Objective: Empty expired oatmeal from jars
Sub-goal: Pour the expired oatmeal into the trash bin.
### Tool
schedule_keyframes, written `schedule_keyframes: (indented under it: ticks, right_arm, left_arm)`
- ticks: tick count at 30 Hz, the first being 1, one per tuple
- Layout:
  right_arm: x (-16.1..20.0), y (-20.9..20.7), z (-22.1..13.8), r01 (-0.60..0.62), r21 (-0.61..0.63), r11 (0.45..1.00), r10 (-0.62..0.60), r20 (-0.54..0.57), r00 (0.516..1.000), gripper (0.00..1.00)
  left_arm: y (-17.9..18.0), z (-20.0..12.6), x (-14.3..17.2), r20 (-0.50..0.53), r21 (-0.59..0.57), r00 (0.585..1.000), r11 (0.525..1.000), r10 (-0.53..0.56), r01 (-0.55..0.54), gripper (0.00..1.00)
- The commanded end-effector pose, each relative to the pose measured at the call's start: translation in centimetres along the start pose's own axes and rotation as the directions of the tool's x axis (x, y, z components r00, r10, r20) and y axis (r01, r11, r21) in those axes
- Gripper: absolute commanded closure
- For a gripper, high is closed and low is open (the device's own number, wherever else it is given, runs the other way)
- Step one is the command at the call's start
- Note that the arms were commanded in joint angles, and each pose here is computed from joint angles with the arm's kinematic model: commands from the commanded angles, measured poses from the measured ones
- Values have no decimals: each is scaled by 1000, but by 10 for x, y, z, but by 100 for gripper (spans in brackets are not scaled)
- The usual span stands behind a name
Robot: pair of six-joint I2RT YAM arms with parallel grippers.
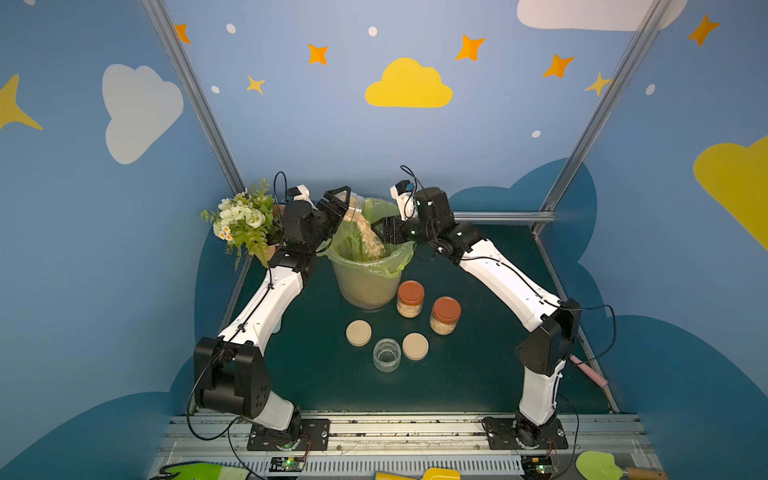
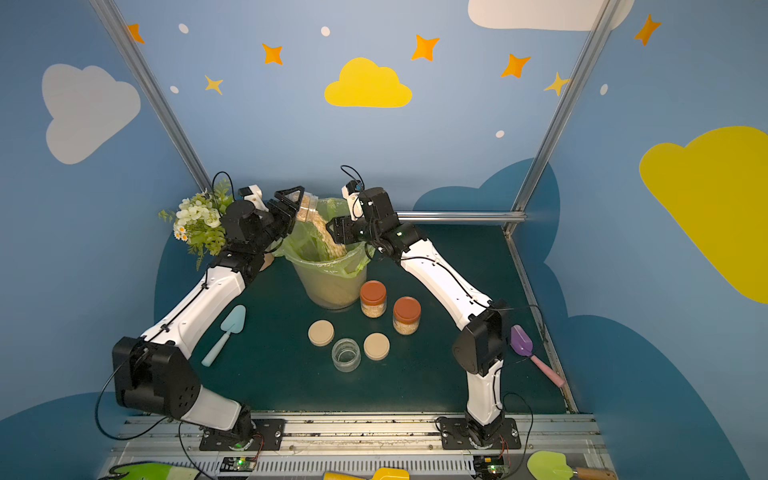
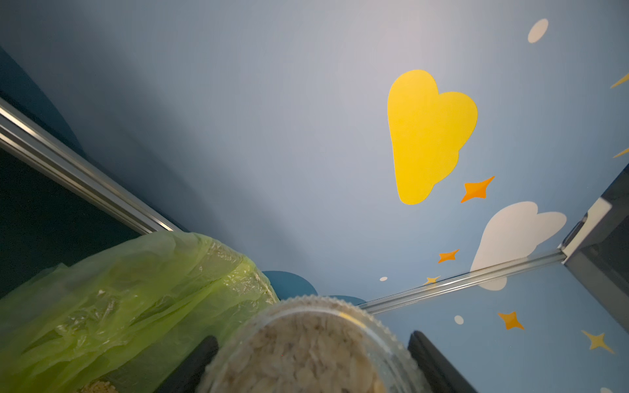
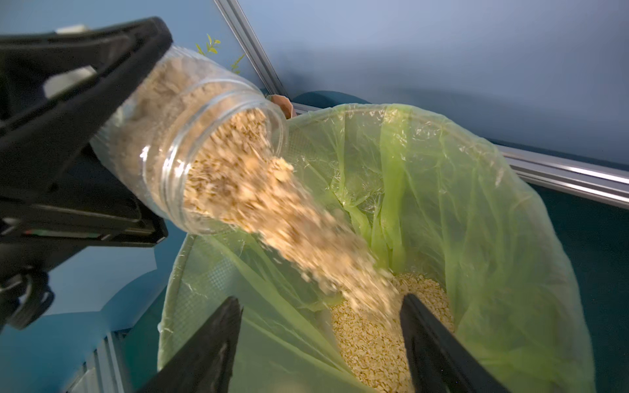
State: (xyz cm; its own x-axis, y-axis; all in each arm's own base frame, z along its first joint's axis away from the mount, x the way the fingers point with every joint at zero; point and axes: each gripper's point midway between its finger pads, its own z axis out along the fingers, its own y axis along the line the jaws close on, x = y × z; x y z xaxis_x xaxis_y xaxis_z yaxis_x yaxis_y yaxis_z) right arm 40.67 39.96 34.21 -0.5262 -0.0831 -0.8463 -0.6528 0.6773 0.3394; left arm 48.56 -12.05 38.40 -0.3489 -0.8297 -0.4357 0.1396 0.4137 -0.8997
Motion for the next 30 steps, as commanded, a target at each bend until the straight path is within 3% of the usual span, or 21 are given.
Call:
schedule_keyframes:
  ticks: [1,8,15,20,24,30]
  right_arm:
    - [4,-2,1,90,42,995,-89,-31,996,26]
    - [2,-5,2,209,95,973,-207,-26,978,25]
    - [1,-9,0,229,133,964,-227,-28,973,25]
    - [3,-12,-3,228,139,964,-225,-36,974,25]
    - [6,-14,-3,225,141,964,-221,-45,974,25]
    - [10,-19,-5,198,146,969,-193,-46,980,25]
  left_arm:
    - [-31,-12,-6,-14,51,987,986,160,-159,93]
    - [-24,-13,1,-73,6,948,951,309,-309,93]
    - [-25,-9,9,-118,1,889,895,443,-446,94]
    - [-25,-4,24,-207,1,812,830,545,-557,95]
    - [-24,0,39,-279,1,724,754,631,-657,95]
    - [-14,4,41,-303,-28,663,689,684,-724,96]
